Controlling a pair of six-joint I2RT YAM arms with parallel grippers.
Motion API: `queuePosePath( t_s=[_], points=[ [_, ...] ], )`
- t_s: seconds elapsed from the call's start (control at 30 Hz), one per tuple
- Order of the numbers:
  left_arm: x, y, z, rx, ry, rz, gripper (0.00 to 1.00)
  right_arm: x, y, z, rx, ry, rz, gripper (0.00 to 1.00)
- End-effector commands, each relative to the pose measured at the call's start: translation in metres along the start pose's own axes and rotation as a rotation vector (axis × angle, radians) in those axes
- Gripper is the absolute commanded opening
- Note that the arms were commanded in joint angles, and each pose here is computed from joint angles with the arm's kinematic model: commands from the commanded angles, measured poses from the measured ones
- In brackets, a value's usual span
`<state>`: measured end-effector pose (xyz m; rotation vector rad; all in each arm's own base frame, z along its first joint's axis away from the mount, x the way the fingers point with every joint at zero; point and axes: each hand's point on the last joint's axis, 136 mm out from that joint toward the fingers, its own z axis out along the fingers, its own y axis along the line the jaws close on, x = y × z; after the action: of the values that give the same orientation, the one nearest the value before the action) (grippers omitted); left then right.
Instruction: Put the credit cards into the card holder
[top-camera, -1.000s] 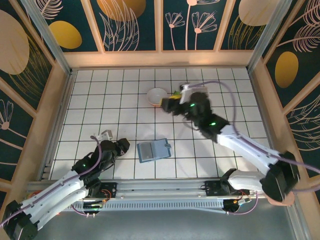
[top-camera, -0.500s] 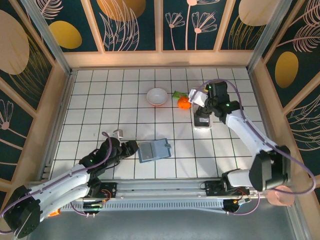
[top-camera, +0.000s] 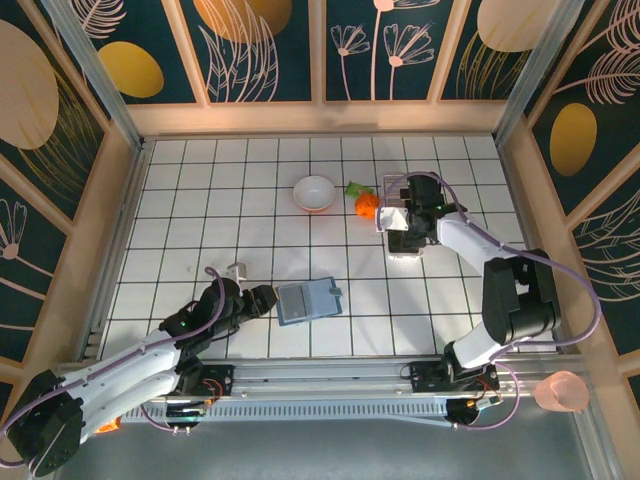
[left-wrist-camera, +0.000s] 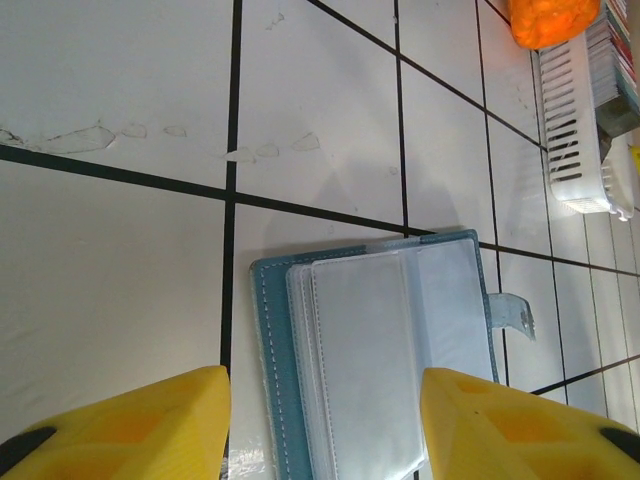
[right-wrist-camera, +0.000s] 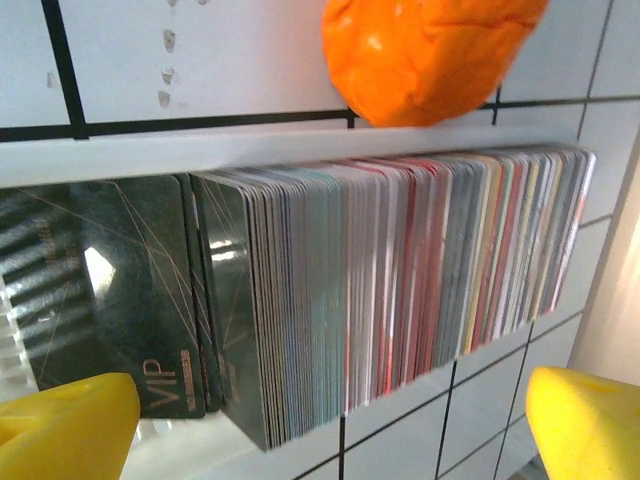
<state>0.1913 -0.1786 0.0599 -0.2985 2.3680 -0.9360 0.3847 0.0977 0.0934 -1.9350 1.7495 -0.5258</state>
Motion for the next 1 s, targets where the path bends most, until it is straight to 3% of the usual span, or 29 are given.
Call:
queuePosePath(
  t_s=[0.0, 0.27, 0.47, 0.83, 0.97],
  points=[
    [0.001, -0.002, 0.001, 0.014, 0.0, 0.001, 0.53, -0.009, 0.007, 0.012, -0.025, -0.009, -0.068, 0.99],
    [0.004, -0.002, 0.002, 0.02, 0.018, 0.014, 0.53, -0.018, 0.022, 0.032, -0.114, 0.008, -0.109, 0.99],
    [0.006, 0.0, 0.001, 0.019, 0.022, 0.017, 0.52, -0.011, 0.008, 0.046, -0.004, 0.051, -0.148, 0.99],
    [0.006, 0.003, 0.002, 0.019, 0.013, 0.006, 0.51, -0.012, -0.028, 0.036, 0.133, 0.062, -0.164, 0.99],
    [0.006, 0.003, 0.002, 0.019, 0.013, 0.003, 0.5, -0.011, -0.031, 0.033, 0.151, 0.059, -0.16, 0.94]
  ],
)
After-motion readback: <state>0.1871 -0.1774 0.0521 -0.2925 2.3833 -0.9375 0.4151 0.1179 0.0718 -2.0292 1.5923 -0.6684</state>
